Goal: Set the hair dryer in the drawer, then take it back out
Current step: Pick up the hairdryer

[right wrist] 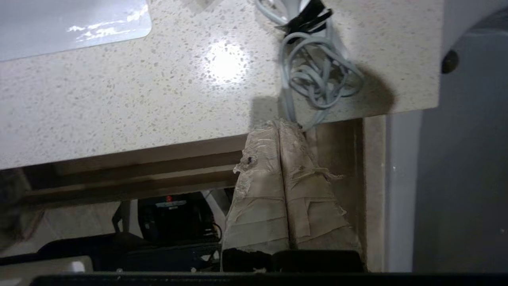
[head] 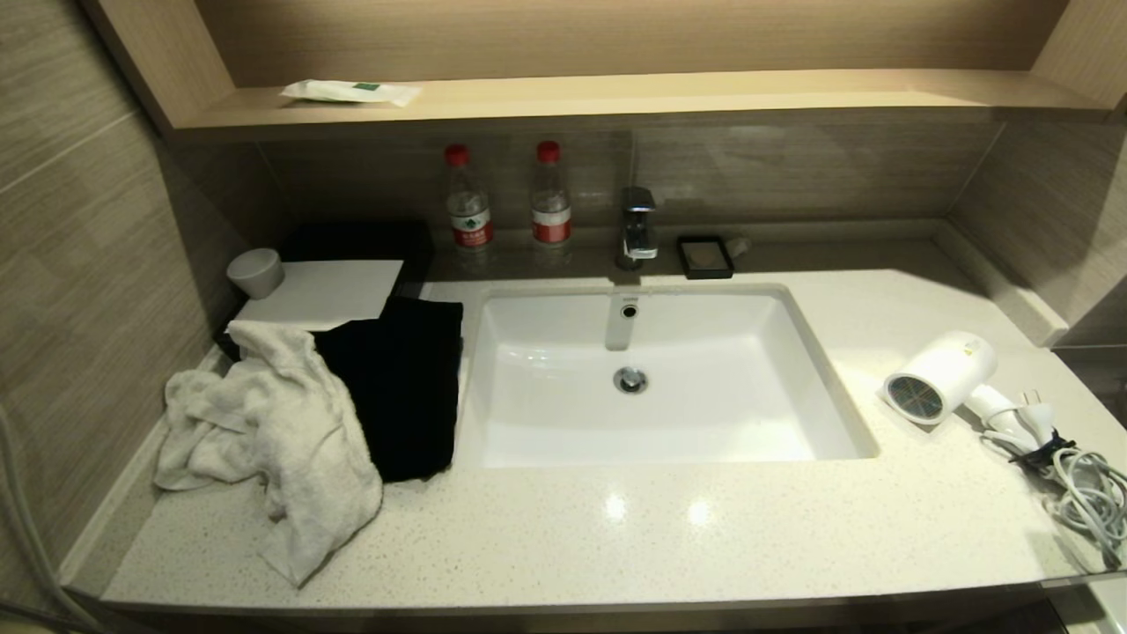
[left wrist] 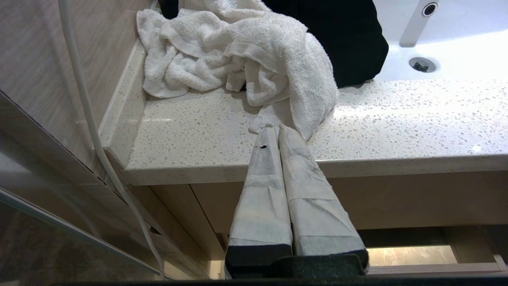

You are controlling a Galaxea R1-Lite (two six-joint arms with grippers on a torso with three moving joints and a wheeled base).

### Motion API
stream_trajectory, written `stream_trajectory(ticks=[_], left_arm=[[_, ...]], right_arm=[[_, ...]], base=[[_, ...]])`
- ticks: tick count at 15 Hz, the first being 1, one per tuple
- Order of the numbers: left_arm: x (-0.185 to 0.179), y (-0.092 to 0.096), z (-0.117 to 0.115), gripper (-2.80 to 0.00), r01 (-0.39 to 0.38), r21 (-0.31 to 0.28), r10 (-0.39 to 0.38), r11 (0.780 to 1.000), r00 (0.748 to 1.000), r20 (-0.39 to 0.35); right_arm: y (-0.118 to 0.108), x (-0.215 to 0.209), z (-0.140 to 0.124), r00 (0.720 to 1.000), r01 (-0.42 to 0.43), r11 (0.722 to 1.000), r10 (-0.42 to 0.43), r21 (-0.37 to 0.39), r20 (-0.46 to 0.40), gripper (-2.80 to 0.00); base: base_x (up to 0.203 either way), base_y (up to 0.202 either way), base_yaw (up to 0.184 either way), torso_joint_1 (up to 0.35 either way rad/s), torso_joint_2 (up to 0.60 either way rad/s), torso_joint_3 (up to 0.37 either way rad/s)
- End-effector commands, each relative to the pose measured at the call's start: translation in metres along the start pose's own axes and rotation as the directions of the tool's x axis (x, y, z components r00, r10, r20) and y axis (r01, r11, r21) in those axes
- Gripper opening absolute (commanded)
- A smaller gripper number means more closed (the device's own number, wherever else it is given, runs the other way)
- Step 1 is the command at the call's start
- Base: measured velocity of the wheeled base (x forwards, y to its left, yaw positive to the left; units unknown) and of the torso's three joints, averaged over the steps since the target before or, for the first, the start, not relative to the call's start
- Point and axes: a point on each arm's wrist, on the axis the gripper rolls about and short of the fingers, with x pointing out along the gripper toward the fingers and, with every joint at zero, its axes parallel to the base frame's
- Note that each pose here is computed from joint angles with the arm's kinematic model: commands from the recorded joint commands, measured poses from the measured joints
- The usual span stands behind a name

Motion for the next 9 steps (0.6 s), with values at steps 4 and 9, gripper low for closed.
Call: stream_trajectory(ticks=[4, 9], left_arm=[[0.000, 0.000, 0.000, -2.80, 0.000, 0.000, 0.000, 1.000, 1.000, 0.002], [0.000, 0.000, 0.000, -2.80, 0.000, 0.000, 0.000, 1.000, 1.000, 0.000]], right_arm=[[-0.010, 0.041, -0.020, 0.988, -0.145, 0.988, 0.141, -0.059, -0.057, -2.80], [-0.032, 0.057, -0.026, 0.990, -0.119, 0.993, 0.120, 0.013, -0.069, -2.80]], base=[[0.000, 0.000, 0.000, 0.000, 0.00, 0.000], [0.000, 0.000, 0.000, 0.000, 0.00, 0.000]])
